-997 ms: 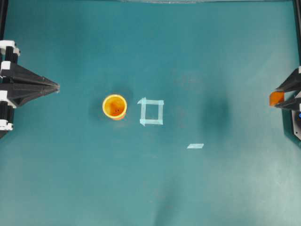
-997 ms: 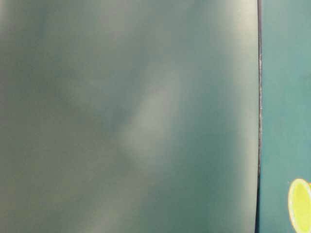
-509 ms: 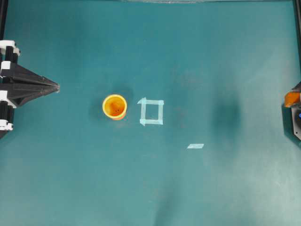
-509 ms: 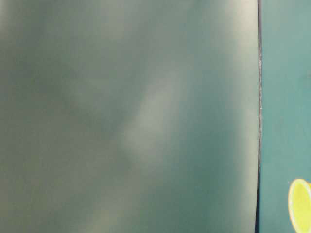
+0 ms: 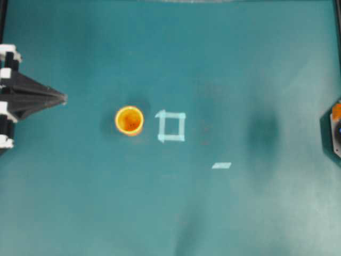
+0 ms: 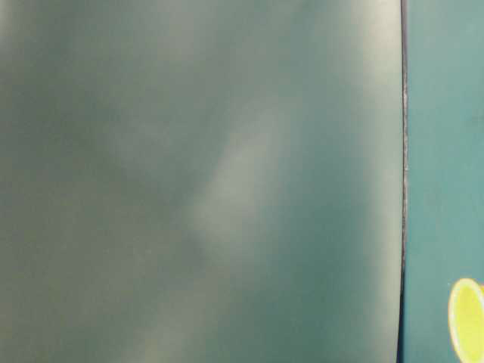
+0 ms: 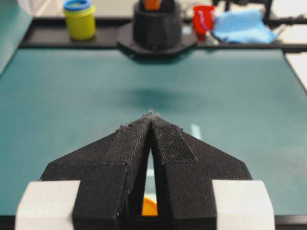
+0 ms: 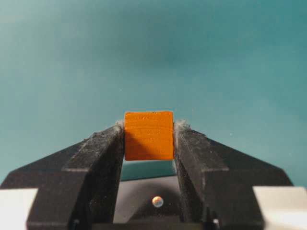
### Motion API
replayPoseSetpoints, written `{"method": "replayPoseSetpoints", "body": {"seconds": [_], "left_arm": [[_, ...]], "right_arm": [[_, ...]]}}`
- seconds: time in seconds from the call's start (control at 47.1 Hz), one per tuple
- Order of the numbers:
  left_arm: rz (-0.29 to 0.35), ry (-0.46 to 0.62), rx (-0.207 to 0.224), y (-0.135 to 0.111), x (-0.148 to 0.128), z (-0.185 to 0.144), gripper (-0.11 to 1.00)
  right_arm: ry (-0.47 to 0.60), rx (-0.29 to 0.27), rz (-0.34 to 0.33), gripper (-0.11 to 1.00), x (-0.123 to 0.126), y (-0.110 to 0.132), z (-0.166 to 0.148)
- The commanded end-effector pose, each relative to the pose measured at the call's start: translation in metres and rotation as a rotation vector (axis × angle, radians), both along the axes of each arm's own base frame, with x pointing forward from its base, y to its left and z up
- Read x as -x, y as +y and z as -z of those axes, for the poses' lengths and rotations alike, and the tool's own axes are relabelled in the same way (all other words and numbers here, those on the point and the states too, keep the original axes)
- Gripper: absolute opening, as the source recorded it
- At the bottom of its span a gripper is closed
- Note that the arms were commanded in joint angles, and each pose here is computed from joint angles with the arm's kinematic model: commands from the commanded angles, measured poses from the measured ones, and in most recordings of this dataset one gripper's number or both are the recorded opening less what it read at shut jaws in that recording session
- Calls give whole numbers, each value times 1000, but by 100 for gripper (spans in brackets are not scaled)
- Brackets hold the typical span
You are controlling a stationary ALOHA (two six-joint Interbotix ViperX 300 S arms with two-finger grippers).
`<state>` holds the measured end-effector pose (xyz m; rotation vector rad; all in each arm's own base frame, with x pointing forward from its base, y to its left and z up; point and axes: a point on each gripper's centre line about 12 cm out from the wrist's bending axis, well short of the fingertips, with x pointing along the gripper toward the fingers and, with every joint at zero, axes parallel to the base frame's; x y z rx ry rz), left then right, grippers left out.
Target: Move the block to the right with right arm.
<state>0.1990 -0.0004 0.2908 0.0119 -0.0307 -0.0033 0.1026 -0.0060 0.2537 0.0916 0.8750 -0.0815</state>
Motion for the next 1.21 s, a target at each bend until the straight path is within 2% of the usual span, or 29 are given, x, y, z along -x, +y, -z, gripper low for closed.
{"method": "replayPoseSetpoints", "body": {"seconds": [0.0, 1.188], "left_arm": [[-1, -28, 0, 0, -3, -12, 0], [-1, -18, 0, 0, -3, -11, 0]], "right_arm": [[-21, 1, -3, 40, 0, 0, -9], [-23, 1, -3, 40, 2, 0, -9]]}}
